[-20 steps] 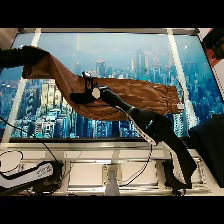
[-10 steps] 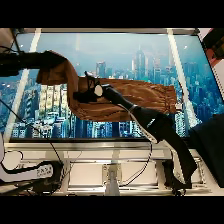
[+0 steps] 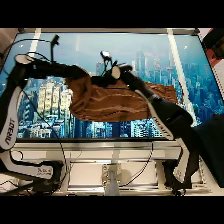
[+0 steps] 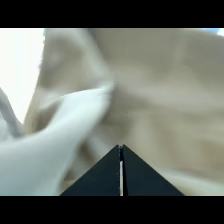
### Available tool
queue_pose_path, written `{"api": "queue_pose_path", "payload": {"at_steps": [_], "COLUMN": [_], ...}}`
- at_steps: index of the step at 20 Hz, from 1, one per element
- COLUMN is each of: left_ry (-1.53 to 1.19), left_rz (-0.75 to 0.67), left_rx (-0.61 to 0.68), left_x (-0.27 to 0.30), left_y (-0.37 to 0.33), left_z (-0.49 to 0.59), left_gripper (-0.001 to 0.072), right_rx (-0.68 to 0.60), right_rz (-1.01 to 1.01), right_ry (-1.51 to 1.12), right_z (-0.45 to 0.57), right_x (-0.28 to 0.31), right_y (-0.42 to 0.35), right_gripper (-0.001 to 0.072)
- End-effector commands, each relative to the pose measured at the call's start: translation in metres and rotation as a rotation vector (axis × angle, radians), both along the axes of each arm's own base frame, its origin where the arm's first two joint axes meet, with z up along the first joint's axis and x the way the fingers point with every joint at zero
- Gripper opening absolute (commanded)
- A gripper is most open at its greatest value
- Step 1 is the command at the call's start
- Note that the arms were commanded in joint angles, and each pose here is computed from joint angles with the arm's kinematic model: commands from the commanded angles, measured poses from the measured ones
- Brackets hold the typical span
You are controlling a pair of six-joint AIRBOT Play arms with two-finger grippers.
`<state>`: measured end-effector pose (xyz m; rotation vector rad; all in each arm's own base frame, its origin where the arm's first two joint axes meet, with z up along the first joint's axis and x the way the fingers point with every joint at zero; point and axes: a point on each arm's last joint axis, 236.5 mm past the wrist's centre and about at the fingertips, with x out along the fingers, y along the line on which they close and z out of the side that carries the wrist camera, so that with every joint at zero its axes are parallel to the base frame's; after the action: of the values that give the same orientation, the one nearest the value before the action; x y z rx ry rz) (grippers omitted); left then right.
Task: Fold the clothes and pants, and hang the long-sleeved shirts on hangers.
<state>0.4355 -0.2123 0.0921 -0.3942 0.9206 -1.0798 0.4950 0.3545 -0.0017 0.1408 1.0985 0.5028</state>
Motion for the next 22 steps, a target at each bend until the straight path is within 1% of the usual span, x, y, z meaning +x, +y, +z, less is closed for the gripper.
{"api": "queue_pose_path", "payload": {"at_steps": [1,5,9,12,17,18,20,22], "left_ry": [0.062,0.1,0.125,0.137,0.113,0.115,0.156,0.21], "left_rz": [-0.068,-0.118,-0.169,-0.153,-0.106,-0.107,-0.093,-0.069], "left_rx": [0.014,0.04,0.037,0.0,0.016,0.015,0.009,-0.002], "left_x": [-0.009,-0.021,-0.04,-0.042,-0.035,-0.035,-0.035,-0.033], "left_y": [-0.04,-0.086,-0.126,-0.153,-0.167,-0.166,-0.163,-0.157], "left_z": [-0.036,-0.072,-0.089,-0.091,-0.101,-0.101,-0.101,-0.099], "left_gripper": [0.0021,0.0022,0.0022,0.0022,0.0032,0.0145,0.0699,0.071], "right_rx": [-0.156,-0.135,-0.118,-0.12,-0.131,-0.132,-0.132,-0.132], "right_rz": [-0.001,-0.081,-0.133,-0.14,-0.137,-0.137,-0.137,-0.137], "right_ry": [-0.059,-0.139,-0.201,-0.205,-0.188,-0.189,-0.189,-0.188], "right_z": [0.04,0.101,0.139,0.143,0.14,0.14,0.14,0.14], "right_x": [0.013,0.022,0.025,0.025,0.022,0.022,0.022,0.022], "right_y": [-0.08,-0.131,-0.159,-0.164,-0.166,-0.166,-0.166,-0.166], "right_gripper": [0.004,0.0041,0.0041,0.0041,0.0041,0.0041,0.0041,0.0041]}}
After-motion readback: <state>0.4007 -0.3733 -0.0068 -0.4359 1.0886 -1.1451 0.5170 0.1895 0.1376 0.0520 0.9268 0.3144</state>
